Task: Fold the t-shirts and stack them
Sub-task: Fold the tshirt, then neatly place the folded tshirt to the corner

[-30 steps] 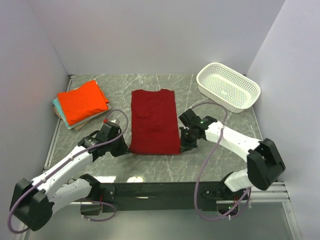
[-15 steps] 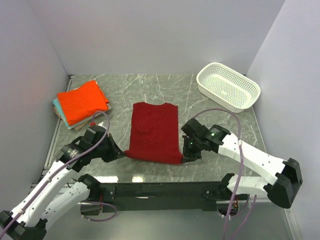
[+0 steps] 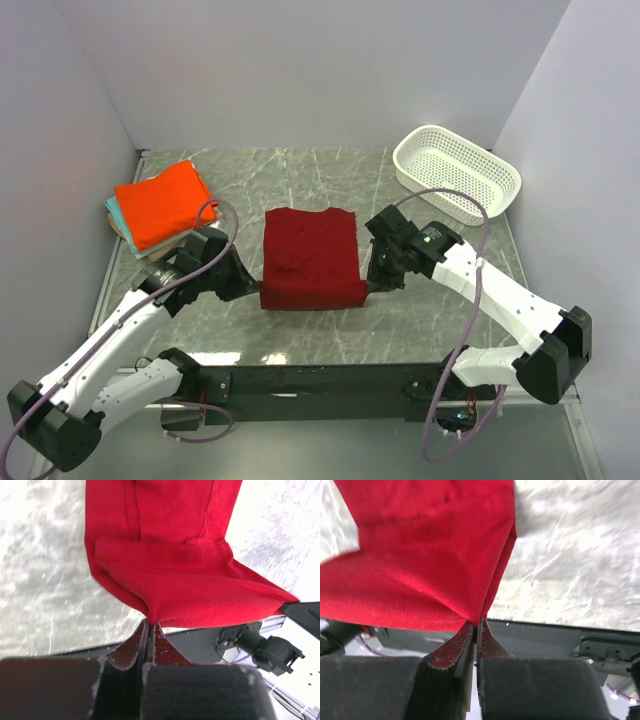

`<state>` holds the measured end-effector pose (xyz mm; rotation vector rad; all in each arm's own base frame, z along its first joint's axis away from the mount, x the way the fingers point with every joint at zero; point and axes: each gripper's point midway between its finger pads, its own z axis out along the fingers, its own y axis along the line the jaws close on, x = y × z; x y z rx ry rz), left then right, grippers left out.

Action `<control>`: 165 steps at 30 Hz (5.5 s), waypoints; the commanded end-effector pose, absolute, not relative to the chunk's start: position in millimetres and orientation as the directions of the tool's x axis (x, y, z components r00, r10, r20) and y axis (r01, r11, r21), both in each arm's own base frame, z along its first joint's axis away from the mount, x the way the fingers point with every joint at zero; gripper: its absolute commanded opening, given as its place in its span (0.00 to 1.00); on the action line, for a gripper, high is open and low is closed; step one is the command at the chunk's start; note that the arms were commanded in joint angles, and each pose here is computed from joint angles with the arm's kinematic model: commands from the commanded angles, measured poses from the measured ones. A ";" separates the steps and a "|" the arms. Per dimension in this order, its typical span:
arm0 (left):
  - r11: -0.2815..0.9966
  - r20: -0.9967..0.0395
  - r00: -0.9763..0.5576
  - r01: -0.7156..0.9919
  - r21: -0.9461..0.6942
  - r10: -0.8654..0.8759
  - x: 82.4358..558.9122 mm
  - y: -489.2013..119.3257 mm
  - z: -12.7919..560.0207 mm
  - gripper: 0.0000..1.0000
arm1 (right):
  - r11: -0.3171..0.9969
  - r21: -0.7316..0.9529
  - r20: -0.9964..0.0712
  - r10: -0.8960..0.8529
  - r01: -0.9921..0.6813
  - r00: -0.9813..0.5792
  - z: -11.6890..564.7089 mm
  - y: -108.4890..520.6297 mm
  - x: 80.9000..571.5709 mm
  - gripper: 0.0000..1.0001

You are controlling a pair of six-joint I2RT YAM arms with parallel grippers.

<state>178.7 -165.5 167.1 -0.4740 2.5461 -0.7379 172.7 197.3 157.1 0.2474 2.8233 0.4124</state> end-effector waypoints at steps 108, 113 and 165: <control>0.690 -0.337 -0.812 -0.109 -0.715 -0.477 341.7 -152.7 18.0 0.82 | 0.900 0.430 -0.201 0.016 -0.074 -0.979 51.4 268.7 339.1 0.78; 0.693 -0.328 -0.817 -0.116 -0.712 -0.473 336.2 -163.0 7.3 0.81 | 0.899 0.431 -0.197 0.012 -0.076 -0.980 50.1 269.8 337.4 0.78; 0.978 -0.482 -0.875 -0.070 0.197 0.034 426.7 -83.8 98.8 0.00 | 0.927 0.348 -0.206 -0.067 -0.137 -0.976 62.5 254.8 310.6 0.78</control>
